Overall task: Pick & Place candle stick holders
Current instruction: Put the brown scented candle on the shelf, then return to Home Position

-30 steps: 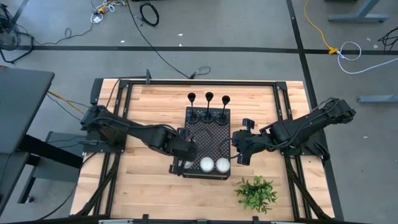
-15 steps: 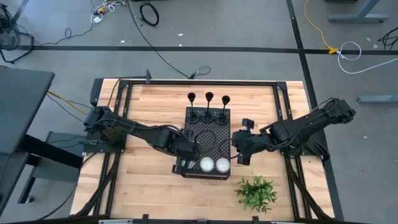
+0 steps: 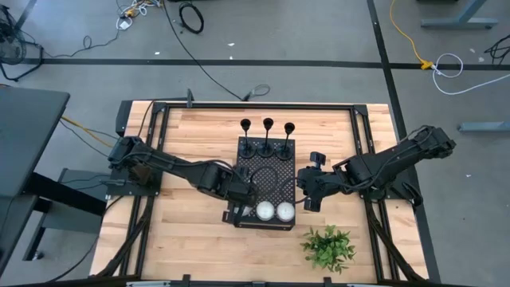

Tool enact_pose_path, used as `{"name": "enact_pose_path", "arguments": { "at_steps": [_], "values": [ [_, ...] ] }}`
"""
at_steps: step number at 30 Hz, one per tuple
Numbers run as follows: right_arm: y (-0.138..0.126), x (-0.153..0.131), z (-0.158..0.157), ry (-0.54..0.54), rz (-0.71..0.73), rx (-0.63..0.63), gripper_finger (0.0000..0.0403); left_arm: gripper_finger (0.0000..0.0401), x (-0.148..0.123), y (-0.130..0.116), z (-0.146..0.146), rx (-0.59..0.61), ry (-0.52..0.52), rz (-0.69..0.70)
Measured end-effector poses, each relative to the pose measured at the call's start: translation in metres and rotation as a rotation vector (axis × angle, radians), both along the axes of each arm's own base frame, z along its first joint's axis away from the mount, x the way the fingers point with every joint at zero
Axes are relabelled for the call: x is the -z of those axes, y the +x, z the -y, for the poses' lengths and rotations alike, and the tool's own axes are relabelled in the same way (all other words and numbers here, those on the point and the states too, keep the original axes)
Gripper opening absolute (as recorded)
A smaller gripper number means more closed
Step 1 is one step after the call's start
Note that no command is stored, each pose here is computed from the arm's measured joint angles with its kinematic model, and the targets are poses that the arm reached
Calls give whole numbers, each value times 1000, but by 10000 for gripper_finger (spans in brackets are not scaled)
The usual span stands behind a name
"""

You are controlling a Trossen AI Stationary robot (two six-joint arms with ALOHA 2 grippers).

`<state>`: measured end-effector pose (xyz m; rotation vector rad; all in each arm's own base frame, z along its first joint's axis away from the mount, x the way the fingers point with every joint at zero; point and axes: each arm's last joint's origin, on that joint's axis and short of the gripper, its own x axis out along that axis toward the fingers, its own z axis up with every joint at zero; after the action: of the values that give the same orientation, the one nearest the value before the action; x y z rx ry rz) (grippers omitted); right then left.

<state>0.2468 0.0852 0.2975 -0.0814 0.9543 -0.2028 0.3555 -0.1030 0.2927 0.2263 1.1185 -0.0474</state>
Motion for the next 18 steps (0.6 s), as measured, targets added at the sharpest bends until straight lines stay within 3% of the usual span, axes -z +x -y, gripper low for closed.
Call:
{"name": "enact_pose_path", "arguments": {
  "at_steps": [18],
  "values": [
    [0, 0, 0, -1, -1, -1, 114, 151, -12, -1, 0, -25, -33, 81]
  ]
}}
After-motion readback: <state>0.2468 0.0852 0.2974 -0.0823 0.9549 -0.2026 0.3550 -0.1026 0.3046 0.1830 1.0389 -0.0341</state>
